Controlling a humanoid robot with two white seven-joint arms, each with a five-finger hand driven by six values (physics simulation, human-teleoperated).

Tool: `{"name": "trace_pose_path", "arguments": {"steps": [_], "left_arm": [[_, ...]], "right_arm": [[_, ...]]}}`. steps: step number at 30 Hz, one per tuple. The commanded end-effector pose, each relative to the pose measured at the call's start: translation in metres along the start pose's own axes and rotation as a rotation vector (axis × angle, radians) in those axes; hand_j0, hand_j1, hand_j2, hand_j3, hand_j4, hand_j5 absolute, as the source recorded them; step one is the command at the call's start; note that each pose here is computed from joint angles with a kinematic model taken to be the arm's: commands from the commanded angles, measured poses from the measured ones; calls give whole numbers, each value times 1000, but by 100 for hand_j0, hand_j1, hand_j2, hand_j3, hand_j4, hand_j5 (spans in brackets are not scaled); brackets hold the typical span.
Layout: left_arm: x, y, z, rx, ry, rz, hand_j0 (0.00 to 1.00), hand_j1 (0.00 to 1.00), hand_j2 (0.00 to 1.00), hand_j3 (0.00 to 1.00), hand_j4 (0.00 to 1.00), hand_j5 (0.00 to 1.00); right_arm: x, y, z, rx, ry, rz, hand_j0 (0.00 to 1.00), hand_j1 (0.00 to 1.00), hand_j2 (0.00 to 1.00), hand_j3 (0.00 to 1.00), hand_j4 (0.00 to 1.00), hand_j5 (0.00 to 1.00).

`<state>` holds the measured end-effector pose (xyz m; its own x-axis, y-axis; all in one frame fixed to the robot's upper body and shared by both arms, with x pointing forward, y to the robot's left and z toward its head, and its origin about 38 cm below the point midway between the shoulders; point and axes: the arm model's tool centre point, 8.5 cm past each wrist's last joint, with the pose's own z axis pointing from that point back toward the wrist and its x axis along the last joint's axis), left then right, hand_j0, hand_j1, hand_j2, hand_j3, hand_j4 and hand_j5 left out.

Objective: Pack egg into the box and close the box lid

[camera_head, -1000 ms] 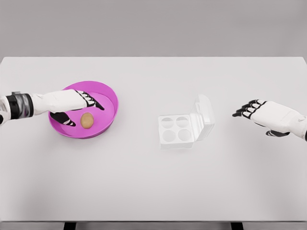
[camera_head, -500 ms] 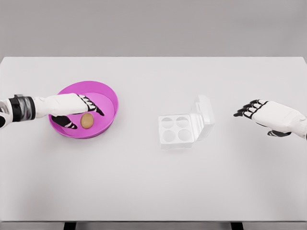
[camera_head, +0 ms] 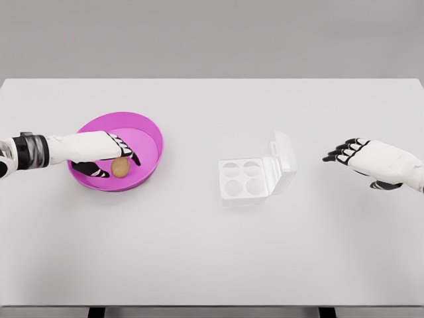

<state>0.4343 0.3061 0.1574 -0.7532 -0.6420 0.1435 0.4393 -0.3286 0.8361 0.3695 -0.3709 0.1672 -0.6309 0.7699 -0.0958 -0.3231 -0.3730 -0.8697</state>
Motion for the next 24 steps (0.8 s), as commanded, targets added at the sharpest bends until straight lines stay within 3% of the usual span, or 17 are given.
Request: {"name": "trace_pose_path", "arguments": {"steps": [1, 15, 24], "left_arm": [[0, 1, 0, 4, -2, 4, 74, 74, 74, 74, 74, 74], [2, -2, -3, -9, -9, 3, 73, 73, 73, 73, 73, 73], [2, -2, -3, -9, -9, 2, 58, 58, 58, 58, 58, 58]], "right_arm": [[-1, 0, 0, -1, 1, -4, 97, 97, 97, 97, 97, 97], [-1, 0, 0, -1, 2, -5, 97, 97, 97, 97, 97, 97], [-1, 0, 0, -2, 2, -7, 97, 97, 97, 97, 97, 97]]}}
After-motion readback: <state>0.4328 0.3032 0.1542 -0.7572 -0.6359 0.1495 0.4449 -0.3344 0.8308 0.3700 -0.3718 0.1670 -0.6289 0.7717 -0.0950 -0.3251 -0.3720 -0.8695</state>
